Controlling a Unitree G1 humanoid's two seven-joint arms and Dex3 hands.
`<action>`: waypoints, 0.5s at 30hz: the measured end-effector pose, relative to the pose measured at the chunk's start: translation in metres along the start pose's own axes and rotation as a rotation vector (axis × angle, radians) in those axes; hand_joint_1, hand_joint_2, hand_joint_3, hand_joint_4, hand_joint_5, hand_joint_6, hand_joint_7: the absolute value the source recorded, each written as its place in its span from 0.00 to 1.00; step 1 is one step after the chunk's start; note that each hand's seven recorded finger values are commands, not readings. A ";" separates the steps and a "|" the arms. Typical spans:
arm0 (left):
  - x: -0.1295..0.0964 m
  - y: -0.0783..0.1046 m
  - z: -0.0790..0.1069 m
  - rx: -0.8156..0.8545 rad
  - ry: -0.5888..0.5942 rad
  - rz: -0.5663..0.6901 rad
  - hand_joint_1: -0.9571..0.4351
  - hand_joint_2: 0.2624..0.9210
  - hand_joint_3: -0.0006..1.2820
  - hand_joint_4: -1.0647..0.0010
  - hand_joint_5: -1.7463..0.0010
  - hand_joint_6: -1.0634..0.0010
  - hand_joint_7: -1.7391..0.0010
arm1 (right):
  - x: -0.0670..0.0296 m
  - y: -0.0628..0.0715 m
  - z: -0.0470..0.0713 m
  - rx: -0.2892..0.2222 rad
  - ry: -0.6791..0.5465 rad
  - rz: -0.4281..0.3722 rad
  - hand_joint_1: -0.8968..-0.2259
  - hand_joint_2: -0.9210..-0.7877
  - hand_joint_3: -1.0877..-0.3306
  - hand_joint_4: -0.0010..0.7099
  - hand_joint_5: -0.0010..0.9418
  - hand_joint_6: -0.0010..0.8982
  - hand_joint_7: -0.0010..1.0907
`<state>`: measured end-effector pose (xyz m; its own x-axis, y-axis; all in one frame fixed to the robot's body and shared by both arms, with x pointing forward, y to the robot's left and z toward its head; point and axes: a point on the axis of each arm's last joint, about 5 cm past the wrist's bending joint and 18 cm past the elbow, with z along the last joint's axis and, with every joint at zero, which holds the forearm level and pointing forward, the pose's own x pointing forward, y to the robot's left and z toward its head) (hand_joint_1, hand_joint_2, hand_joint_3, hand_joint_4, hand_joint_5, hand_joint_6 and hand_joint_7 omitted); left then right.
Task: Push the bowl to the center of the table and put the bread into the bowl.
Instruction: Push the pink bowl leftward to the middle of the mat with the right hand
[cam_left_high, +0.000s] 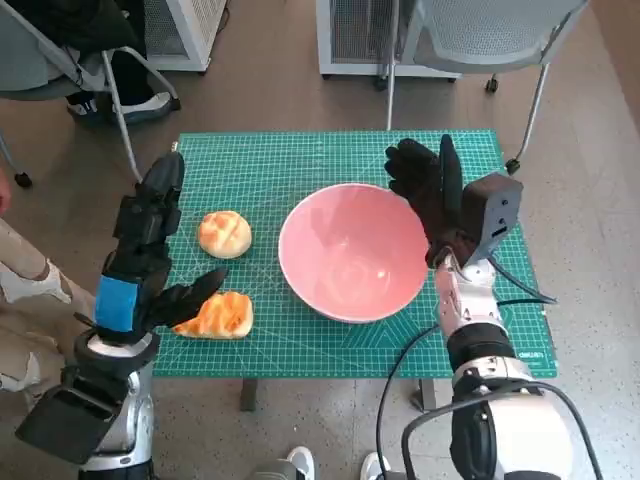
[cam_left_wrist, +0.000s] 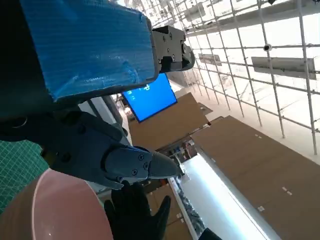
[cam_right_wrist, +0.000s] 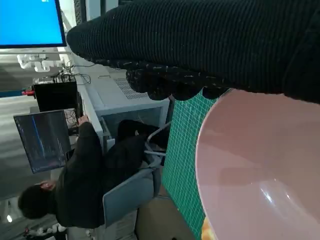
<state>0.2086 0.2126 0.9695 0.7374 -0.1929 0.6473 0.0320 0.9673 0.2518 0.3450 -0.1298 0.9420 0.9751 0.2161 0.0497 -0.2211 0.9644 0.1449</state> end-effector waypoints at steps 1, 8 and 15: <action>0.000 0.000 0.000 0.000 -0.001 0.001 0.27 1.00 0.20 0.99 1.00 1.00 0.82 | 0.0000 0.000 0.000 -0.001 0.000 0.000 0.56 0.00 0.35 0.33 0.01 0.35 0.06; -0.001 -0.001 0.001 -0.003 -0.004 0.005 0.27 1.00 0.20 0.99 1.00 1.00 0.82 | -0.0002 -0.004 0.003 -0.011 -0.014 0.003 0.57 0.00 0.36 0.32 0.00 0.35 0.06; -0.002 -0.002 0.001 -0.005 0.002 0.008 0.27 1.00 0.20 0.98 1.00 1.00 0.82 | -0.0007 -0.017 0.017 -0.125 -0.127 -0.021 0.51 0.00 0.35 0.37 0.01 0.36 0.06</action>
<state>0.2064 0.2113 0.9682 0.7390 -0.1853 0.6478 0.0299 0.9695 0.2432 0.3479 -0.1493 0.9562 0.9678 0.1828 0.1733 -0.1897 0.9816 0.0240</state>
